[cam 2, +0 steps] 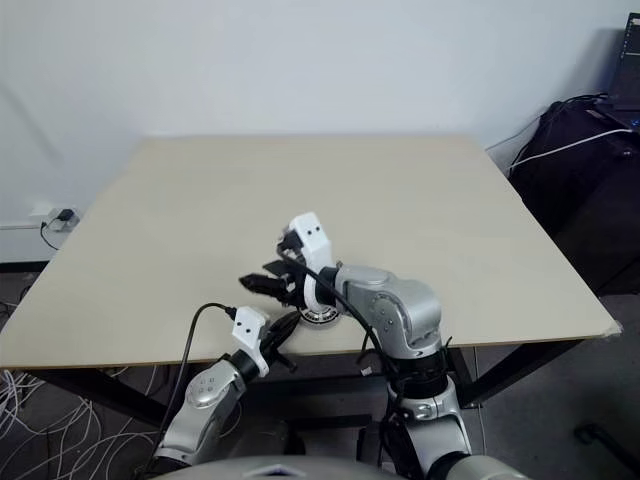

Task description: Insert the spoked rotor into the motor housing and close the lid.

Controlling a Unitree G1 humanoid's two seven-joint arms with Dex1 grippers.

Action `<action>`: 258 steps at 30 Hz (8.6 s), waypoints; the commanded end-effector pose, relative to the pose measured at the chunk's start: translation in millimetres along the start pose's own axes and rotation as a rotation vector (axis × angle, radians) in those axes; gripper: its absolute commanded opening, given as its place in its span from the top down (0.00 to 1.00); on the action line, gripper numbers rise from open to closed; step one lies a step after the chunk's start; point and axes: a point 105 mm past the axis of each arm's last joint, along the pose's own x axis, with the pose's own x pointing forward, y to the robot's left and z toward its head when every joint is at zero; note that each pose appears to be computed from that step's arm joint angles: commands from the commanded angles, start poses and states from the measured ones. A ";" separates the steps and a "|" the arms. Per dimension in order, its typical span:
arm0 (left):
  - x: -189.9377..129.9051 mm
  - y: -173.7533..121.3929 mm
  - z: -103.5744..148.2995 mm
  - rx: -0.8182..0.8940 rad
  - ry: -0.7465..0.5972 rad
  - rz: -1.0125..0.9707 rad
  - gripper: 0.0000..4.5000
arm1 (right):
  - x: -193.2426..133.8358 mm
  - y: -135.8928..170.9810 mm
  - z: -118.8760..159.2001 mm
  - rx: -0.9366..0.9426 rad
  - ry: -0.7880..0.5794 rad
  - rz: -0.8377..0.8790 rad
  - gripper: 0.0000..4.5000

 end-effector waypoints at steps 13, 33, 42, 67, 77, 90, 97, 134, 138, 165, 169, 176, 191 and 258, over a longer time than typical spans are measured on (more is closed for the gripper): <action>2.2 -0.5 12.5 0.024 -0.036 -0.029 1.00 | -70.2 -79.1 57.6 -0.822 -0.089 -0.566 0.99; 2.1 -1.9 11.4 0.026 -0.020 -0.052 1.00 | -100.3 -93.3 -50.7 -0.768 0.262 -0.470 0.99; 1.7 -1.7 11.6 0.027 -0.016 -0.056 1.00 | -83.3 -99.1 -59.6 -0.711 0.181 -0.559 0.99; 0.0 0.7 11.7 0.024 -0.017 -0.033 1.00 | -19.7 -98.5 -91.4 -0.639 0.210 -0.463 0.99; 0.2 0.4 10.8 0.020 -0.018 -0.033 1.00 | -23.7 -72.6 -66.0 -0.565 0.053 -0.326 0.99; -3.5 1.5 10.4 0.028 -0.019 -0.039 1.00 | -35.0 -81.5 -51.2 -0.533 0.032 -0.273 0.14; -4.7 1.7 12.2 0.033 -0.022 -0.035 1.00 | -32.1 -85.7 -61.9 -0.518 0.095 -0.210 0.00; -4.1 0.2 19.1 0.040 -0.028 -0.030 1.00 | -26.6 -104.1 -85.7 -0.390 0.185 -0.200 0.28; -4.7 0.4 19.0 0.040 -0.028 -0.027 1.00 | -25.9 -101.3 -87.3 -0.390 0.172 -0.215 0.28; -5.8 -0.4 17.8 0.030 -0.026 -0.020 1.00 | -29.1 -111.8 -102.2 -0.449 0.323 -0.259 0.28; -5.6 -0.4 17.4 0.028 -0.023 -0.022 1.00 | -30.7 -116.3 -103.5 -0.433 0.326 -0.292 0.28; -5.3 -0.6 17.0 0.027 -0.019 -0.029 1.00 | -36.3 -121.4 -110.3 -0.411 0.373 -0.307 0.28; -4.1 -0.6 16.6 0.020 -0.019 -0.028 1.00 | -40.5 -117.8 -116.9 -0.381 0.421 -0.269 0.28; 54.8 35.6 24.7 0.012 0.248 -0.278 1.00 | -28.3 -106.8 -117.9 -0.375 0.397 -0.274 0.28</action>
